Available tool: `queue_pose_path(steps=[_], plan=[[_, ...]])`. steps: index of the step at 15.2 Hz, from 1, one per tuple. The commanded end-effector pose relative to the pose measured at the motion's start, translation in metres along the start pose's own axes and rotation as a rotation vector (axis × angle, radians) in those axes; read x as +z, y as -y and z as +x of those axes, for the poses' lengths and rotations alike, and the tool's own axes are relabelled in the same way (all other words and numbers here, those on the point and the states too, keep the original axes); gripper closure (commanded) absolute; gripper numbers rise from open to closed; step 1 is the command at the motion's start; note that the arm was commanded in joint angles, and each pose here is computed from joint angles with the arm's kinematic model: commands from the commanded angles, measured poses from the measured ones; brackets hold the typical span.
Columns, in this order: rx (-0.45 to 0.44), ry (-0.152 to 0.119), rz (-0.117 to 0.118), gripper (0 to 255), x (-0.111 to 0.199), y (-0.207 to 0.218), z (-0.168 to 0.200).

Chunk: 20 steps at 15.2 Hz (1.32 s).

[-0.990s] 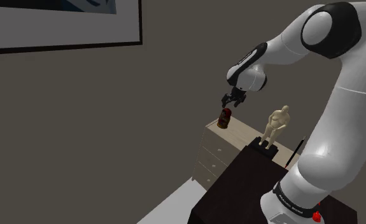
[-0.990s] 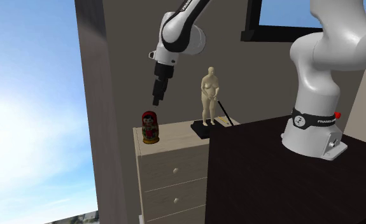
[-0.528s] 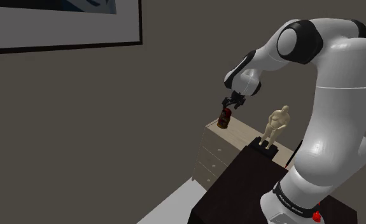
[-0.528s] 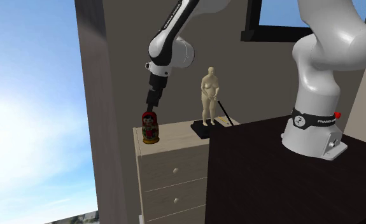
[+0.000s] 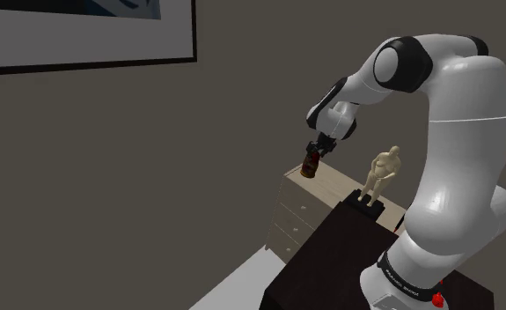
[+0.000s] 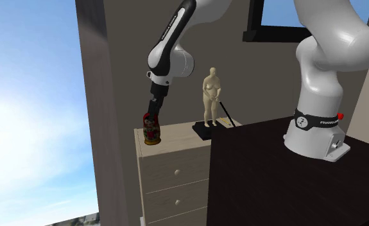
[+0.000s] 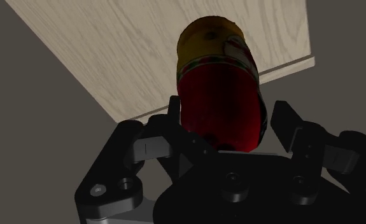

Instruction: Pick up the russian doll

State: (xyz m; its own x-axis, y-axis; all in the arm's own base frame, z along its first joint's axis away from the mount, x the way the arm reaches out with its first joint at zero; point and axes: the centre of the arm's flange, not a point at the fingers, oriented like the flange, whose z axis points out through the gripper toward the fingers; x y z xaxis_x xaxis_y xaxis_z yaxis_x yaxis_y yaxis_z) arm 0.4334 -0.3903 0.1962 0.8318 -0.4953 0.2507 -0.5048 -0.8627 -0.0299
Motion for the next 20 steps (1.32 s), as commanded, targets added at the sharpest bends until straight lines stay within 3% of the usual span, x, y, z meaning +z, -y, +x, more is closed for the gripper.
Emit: queue_pose_path(steps=[1,9,20], plan=[[0.000,0.000,0.000,255,0.002,0.000,-0.001],[0.000,0.000,0.000,255,0.000,0.000,0.000],[0.000,0.000,0.000,255,-0.056,0.002,0.014]])
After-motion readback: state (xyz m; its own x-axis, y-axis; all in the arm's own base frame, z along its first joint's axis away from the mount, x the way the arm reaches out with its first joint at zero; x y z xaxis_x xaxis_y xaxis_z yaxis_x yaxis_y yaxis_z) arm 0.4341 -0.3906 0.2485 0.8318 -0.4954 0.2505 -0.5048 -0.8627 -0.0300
